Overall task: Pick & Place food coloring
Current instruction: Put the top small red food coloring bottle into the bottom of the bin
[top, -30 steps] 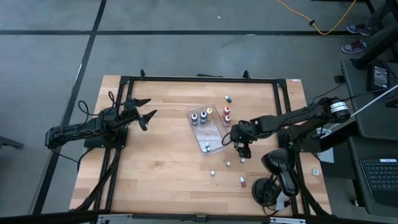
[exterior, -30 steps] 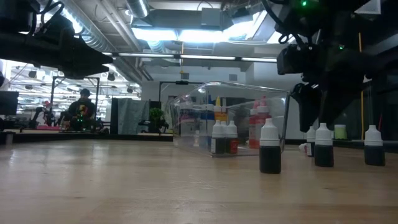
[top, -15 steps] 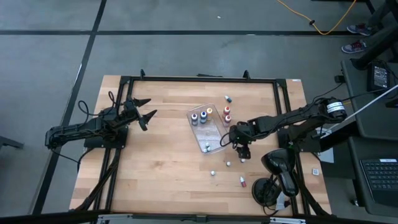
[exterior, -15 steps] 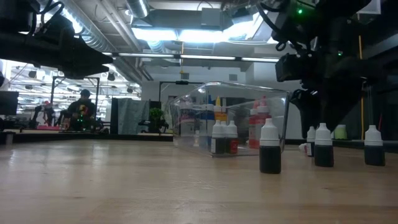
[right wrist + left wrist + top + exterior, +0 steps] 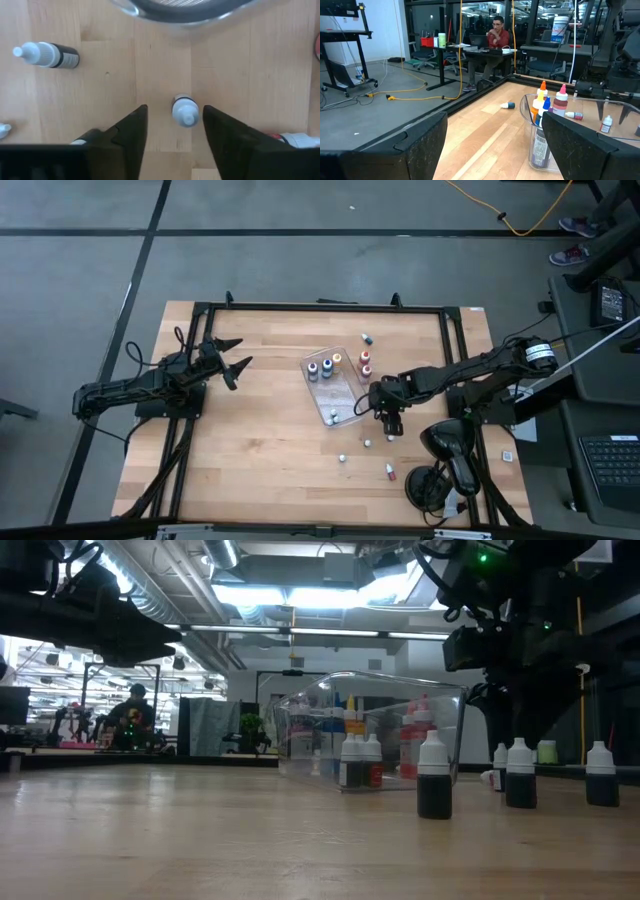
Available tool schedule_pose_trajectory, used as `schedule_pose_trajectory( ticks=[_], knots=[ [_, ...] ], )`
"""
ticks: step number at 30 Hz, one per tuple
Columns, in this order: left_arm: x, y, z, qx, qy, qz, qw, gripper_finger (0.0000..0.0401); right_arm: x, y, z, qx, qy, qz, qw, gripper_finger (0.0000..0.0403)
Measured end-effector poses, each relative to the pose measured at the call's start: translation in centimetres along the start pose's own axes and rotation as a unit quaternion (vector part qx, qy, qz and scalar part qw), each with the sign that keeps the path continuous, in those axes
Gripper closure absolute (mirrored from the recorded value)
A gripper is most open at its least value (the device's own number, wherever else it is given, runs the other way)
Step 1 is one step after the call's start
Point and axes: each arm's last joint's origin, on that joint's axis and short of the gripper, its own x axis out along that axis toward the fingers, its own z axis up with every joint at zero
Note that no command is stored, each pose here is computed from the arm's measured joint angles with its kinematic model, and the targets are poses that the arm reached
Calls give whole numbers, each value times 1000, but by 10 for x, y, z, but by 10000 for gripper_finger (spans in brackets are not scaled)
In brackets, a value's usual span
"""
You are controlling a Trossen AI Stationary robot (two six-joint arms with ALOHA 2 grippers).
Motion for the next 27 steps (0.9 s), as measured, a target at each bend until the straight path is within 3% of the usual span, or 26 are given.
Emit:
schedule_pose_trajectory(
  ticks=[15, 20, 27],
  knots=[
    [0, 0, 0, 0, 0, 0, 1000, 81, -2, -1, 0, 13, -4, -13, 1000, 346],
    [0, 0, 0, 0, 0, 0, 1000, 81, -16, 0, 2, 15, -8, -15, 1000, 348],
    [0, 0, 0, 0, 0, 0, 1000, 81, -50, -2, 6, 12, 6, -70, 997, 345]
  ],
)
